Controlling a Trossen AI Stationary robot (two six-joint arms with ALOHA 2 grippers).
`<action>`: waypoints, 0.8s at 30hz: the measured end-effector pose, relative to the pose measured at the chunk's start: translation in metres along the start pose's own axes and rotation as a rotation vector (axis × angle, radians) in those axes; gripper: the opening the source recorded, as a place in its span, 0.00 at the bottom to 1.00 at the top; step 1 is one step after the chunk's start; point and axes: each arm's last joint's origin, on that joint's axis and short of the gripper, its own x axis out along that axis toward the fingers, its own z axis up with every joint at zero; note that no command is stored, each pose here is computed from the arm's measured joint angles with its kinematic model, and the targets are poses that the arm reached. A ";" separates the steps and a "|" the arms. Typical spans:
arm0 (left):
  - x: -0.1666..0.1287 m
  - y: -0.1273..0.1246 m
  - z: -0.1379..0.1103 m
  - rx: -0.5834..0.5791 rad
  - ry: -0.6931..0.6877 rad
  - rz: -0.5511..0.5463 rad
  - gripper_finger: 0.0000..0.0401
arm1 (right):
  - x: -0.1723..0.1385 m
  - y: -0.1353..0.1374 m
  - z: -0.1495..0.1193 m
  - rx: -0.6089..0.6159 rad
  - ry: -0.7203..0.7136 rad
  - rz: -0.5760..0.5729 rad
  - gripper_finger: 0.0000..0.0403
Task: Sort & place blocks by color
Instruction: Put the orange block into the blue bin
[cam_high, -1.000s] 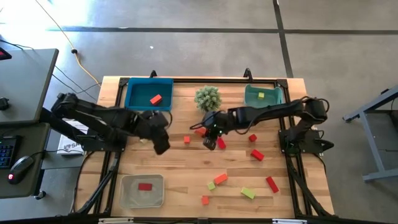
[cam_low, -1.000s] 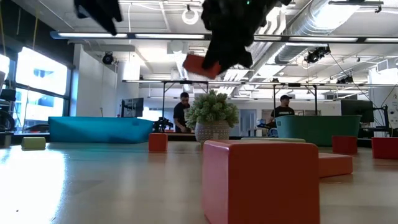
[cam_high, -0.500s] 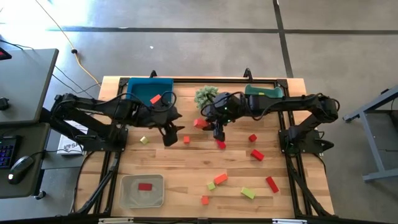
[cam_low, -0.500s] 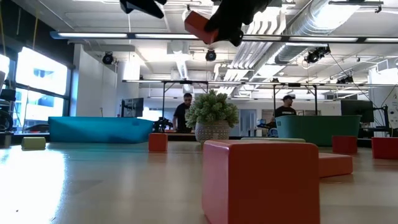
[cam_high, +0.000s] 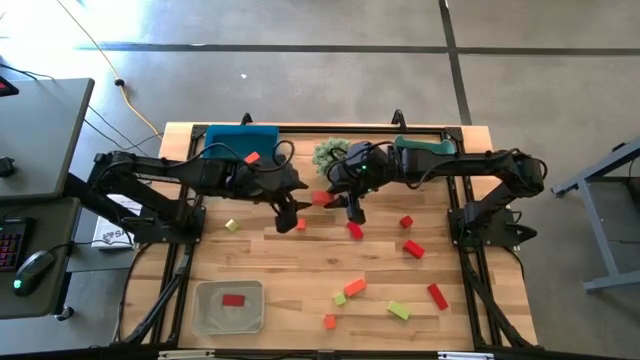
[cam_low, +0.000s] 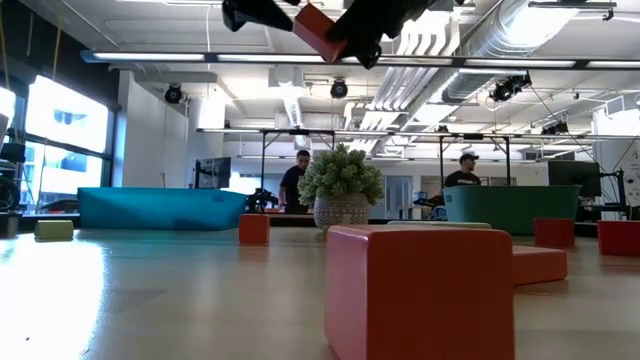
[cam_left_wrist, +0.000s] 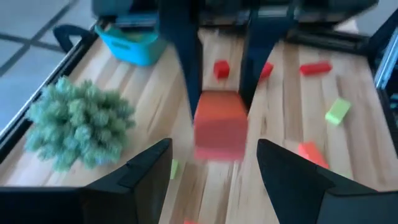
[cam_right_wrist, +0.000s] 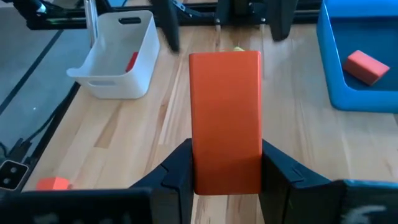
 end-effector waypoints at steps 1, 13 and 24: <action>0.002 0.001 -0.002 -0.001 0.014 0.005 0.56 | 0.000 0.000 0.000 -0.003 -0.001 0.000 0.25; 0.017 0.003 0.002 -0.016 -0.014 0.018 0.56 | 0.000 0.000 0.004 0.016 -0.036 -0.008 0.25; 0.022 0.007 0.003 -0.025 -0.003 -0.012 0.35 | 0.000 0.000 0.003 0.035 -0.031 -0.017 0.25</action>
